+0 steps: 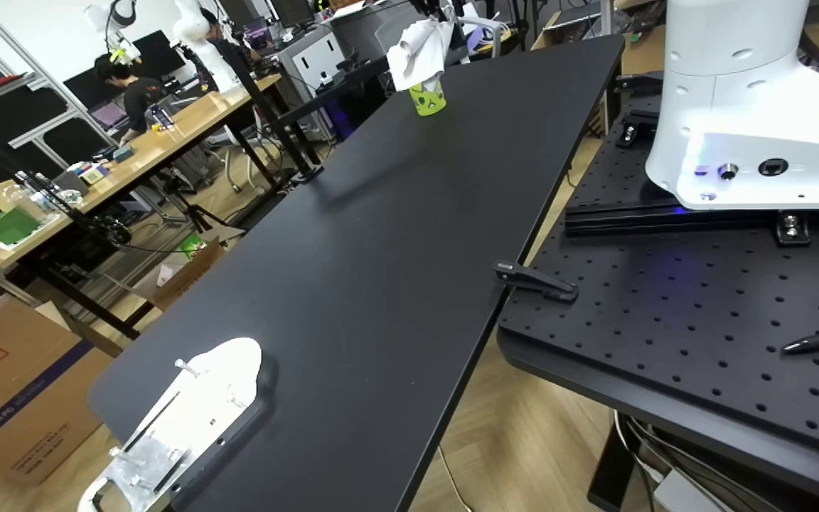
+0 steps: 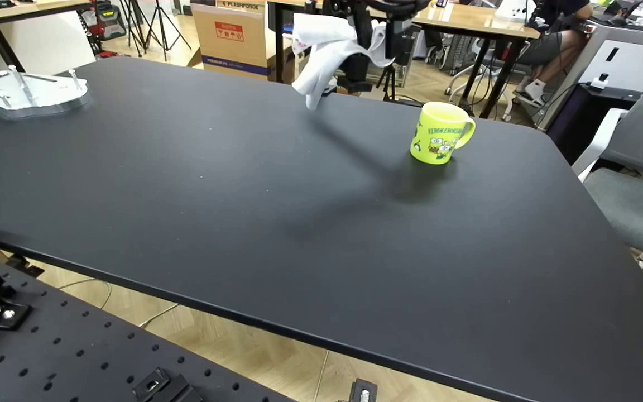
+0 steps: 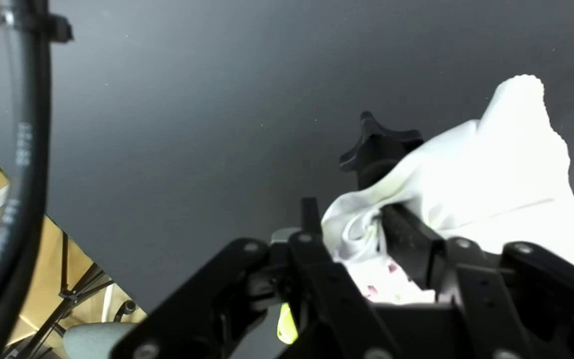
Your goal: Get the white towel from the table and place it on the black stand
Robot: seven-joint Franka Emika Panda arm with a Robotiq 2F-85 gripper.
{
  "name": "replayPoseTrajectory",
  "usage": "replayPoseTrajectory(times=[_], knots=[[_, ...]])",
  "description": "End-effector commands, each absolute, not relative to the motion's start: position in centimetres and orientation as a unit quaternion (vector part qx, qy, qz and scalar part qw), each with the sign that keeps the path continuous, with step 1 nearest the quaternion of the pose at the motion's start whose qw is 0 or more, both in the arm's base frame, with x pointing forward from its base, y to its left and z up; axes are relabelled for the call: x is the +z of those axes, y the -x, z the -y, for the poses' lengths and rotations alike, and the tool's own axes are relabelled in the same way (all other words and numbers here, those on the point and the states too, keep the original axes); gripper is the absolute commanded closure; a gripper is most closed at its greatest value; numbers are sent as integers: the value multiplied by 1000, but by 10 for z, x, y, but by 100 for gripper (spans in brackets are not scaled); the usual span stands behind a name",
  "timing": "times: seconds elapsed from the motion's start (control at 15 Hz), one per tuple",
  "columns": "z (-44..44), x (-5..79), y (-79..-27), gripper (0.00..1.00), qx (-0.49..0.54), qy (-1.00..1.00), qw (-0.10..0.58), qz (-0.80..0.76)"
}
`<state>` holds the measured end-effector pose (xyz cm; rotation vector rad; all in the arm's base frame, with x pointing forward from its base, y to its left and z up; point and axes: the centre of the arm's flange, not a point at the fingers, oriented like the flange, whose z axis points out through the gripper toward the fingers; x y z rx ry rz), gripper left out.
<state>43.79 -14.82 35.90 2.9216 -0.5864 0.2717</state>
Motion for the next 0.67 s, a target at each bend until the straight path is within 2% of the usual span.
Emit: replayPoseTrajectory(times=[0.0,0.27,0.6], knots=[[136,375,-440,27,110,-975,74,178],[119,393,-445,2,128,-976,84,156],[102,414,-447,0,151,-975,87,137]])
